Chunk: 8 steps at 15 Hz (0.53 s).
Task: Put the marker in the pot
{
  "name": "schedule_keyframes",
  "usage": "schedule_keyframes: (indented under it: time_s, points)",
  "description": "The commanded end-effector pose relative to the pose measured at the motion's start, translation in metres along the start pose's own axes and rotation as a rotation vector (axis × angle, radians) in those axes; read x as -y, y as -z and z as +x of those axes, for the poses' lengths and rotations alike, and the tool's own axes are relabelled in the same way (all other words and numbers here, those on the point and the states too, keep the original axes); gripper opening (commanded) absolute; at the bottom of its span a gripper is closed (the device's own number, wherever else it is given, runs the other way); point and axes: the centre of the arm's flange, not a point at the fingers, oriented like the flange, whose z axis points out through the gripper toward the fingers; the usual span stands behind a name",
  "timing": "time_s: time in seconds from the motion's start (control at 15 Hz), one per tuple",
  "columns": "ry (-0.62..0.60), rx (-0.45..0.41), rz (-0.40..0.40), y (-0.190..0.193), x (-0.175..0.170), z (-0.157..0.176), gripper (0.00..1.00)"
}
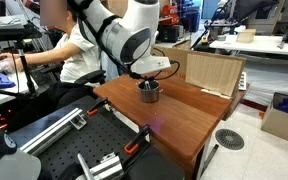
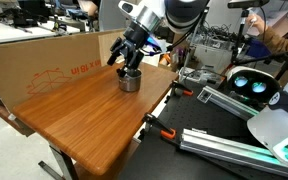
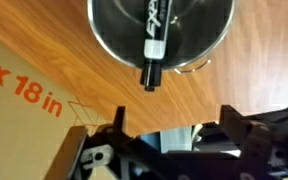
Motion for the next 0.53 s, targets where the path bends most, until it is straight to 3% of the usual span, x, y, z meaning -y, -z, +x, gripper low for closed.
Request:
schedule_keyframes:
  time_s: [0.0,0.07,0.47]
  points:
    - [-0.033,0.04,-0.03,0.026,0.003,0.014,1.0]
    - [-0.012,0.0,-0.016,0.008,-0.002,0.01,1.0]
    - [-0.022,0.027,-0.029,0.015,0.0,0.012,1.0]
